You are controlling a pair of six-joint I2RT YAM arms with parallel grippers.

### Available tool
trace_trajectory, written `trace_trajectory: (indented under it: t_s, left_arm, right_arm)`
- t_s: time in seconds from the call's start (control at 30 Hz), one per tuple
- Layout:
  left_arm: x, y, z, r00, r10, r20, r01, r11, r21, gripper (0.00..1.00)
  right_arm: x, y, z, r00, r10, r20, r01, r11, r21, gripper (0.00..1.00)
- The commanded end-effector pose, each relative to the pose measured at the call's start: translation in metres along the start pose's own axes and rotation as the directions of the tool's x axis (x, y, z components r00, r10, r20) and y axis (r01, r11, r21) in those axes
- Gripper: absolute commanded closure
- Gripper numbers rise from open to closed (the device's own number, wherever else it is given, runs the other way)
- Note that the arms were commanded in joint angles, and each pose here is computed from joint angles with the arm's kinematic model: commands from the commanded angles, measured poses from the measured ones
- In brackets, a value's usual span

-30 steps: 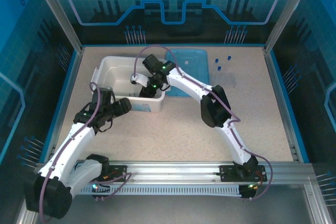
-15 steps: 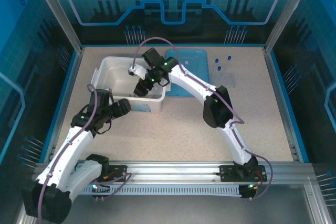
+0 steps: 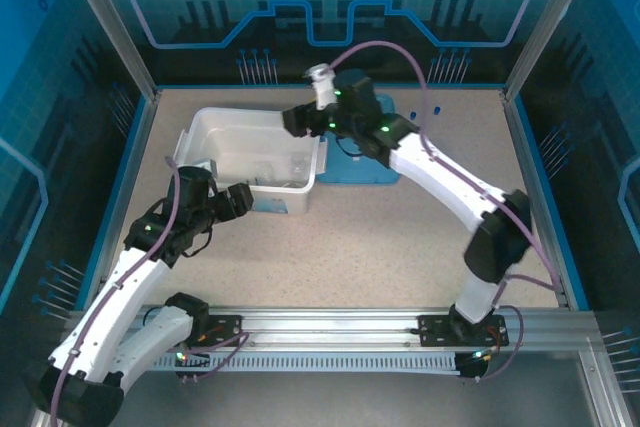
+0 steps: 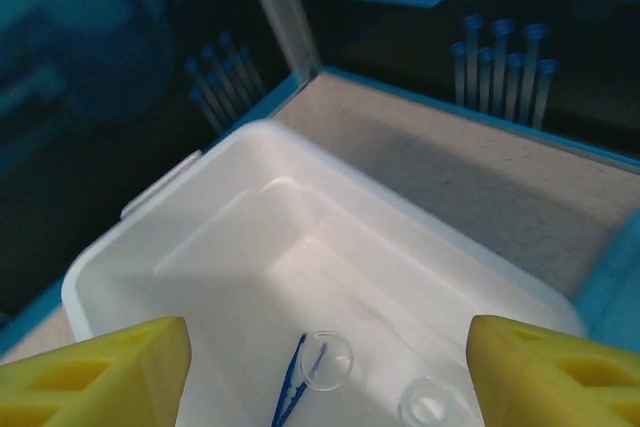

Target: Organize the chemistry lab equipment

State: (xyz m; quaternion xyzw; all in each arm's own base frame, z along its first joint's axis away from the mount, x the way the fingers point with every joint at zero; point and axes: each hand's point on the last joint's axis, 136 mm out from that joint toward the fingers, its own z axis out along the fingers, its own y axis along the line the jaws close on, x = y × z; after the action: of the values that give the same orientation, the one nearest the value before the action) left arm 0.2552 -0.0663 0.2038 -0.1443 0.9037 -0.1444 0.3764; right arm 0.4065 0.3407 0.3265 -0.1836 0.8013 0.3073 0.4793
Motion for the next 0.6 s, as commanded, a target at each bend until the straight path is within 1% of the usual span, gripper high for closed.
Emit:
trace_trajectory:
  t_s: [0.0, 0.1, 0.33, 0.47, 0.57]
  left_arm:
    - [-0.02, -0.005, -0.015, 0.997, 0.038, 0.065, -0.037, 0.999, -0.014, 0.17]
    - [-0.034, -0.01, -0.019, 0.993, 0.059, 0.102, -0.058, 0.998, -0.017, 0.17]
    - [-0.067, -0.019, -0.019, 0.978, 0.101, 0.184, -0.094, 0.994, -0.047, 0.16]
    - [-0.078, -0.02, -0.008, 0.976, 0.097, 0.194, -0.087, 0.994, -0.061, 0.16]
    - [-0.082, -0.016, 0.002, 0.98, 0.075, 0.186, -0.063, 0.996, -0.07, 0.16]
  right_arm:
    - [-0.017, -0.029, -0.022, 0.957, 0.239, 0.164, -0.25, 0.967, 0.052, 0.26]
    - [0.002, -0.049, -0.034, 0.935, 0.315, 0.163, -0.333, 0.937, 0.102, 0.26]
    - [0.056, -0.097, -0.04, 0.898, 0.414, 0.15, -0.439, 0.87, 0.226, 0.26]
    - [0.079, -0.123, -0.033, 0.877, 0.462, 0.132, -0.48, 0.832, 0.279, 0.26]
    - [0.091, -0.134, -0.025, 0.852, 0.51, 0.119, -0.521, 0.806, 0.281, 0.26]
